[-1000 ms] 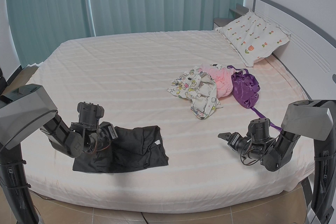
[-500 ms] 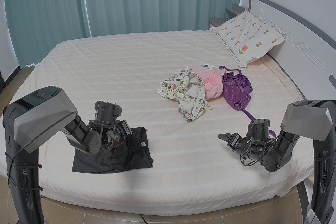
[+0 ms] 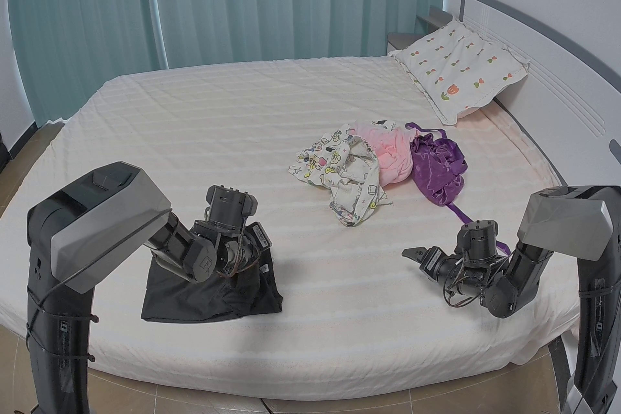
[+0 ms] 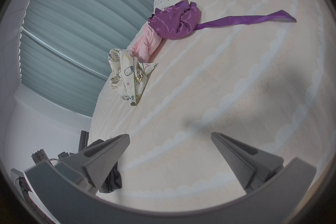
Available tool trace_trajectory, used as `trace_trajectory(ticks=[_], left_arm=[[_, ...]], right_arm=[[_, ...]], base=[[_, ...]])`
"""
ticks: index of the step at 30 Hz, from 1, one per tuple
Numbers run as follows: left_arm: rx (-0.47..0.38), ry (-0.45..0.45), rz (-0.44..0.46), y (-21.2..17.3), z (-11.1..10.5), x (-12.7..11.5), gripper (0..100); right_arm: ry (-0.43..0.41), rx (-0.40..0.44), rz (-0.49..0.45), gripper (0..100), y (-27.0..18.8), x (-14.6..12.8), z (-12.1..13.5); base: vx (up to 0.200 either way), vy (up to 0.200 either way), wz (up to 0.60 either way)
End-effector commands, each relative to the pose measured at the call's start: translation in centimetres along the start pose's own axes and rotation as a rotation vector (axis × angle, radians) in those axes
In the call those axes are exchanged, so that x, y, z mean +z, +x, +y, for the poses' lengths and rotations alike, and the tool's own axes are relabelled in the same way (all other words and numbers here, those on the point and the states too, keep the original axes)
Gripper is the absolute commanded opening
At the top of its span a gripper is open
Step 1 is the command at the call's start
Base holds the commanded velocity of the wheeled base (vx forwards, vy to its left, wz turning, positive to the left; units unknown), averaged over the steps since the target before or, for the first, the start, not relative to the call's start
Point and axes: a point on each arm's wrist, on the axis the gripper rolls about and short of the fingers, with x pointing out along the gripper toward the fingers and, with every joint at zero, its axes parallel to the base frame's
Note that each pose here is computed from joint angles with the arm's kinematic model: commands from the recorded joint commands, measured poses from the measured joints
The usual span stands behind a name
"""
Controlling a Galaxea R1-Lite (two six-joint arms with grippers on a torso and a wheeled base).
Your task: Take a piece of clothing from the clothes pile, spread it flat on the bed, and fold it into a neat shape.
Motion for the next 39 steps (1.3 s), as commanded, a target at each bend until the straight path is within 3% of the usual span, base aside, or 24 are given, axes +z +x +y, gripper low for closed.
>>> trace_trajectory(ticks=[1, 2, 10, 19, 23, 32, 39], left_arm=[[0.004, 0.011, 0.018, 0.4, -0.3, -0.7, 0], [0.006, 0.011, 0.022, 0.4, -0.3, -0.8, 100], [-0.023, -0.036, 0.021, -1.3, -1.3, -0.9, 100], [-0.178, -0.187, -0.004, -6.6, -2.8, 1.5, 100], [-0.219, -0.216, 0.054, -8.7, -1.6, 2.0, 100], [-0.089, -0.302, 0.080, -8.7, 4.9, 1.4, 100], [-0.079, -0.331, 0.050, -8.9, 6.9, 0.8, 100]], right_arm=[[0.000, -0.003, 0.004, 100, 0.1, -0.1, -0.1], [0.000, -0.003, 0.004, 100, 0.1, -0.1, -0.1], [-0.001, -0.003, 0.006, 100, 0.0, -0.2, -0.1], [-0.001, -0.004, 0.007, 100, 0.0, -0.2, -0.1], [-0.001, -0.004, 0.004, 100, 0.0, -0.2, -0.1], [-0.001, -0.008, 0.007, 100, 0.0, -0.2, -0.2], [-0.003, -0.010, 0.014, 100, 0.1, -0.5, -0.2]], base=[[0.000, 0.000, 0.00], [0.000, 0.000, 0.00], [0.000, 0.000, 0.00], [0.000, 0.000, 0.00], [0.000, 0.000, 0.00], [-0.067, 0.000, 0.00], [0.000, 0.000, 0.00]])
